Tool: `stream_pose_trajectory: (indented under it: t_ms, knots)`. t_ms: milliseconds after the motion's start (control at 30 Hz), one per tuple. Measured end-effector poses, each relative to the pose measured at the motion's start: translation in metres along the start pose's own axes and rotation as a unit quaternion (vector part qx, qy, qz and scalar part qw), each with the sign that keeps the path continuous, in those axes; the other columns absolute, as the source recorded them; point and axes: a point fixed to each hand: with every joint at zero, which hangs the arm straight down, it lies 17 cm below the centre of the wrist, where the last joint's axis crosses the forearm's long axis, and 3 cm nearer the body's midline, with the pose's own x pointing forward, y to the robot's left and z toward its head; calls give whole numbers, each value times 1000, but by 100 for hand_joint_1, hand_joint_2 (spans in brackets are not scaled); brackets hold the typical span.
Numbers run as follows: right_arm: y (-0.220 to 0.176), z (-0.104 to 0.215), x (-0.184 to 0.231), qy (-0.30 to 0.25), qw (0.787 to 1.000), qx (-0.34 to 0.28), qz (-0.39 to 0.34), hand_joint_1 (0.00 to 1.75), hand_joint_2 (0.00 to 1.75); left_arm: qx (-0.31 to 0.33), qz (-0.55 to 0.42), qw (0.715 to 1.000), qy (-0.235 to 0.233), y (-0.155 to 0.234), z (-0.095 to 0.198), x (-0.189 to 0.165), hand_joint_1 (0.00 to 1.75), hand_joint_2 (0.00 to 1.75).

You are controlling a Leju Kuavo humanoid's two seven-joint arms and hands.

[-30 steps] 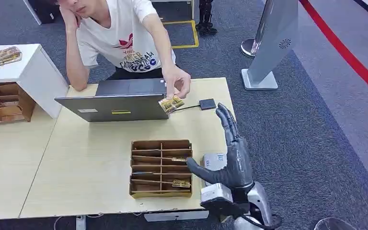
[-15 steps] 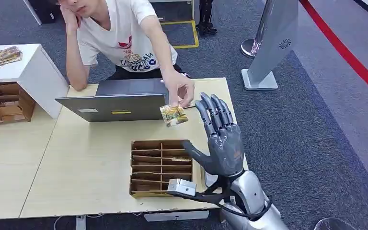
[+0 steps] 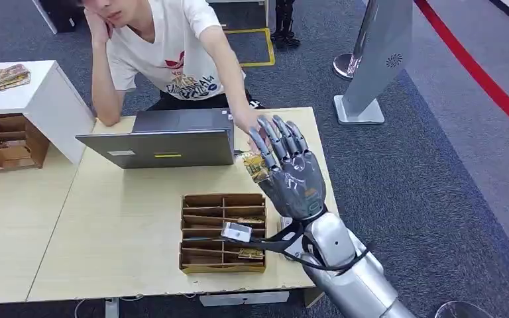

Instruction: Pass the card to the sensor for recognition and then transmit it.

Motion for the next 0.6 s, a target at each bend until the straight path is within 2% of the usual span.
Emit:
stream_pose_trajectory:
  t_ms: [600]
  knots:
    - [8,-2,8,1,1000,6,-8,175,175,0,1,1000,2,0,0,0,0,175]
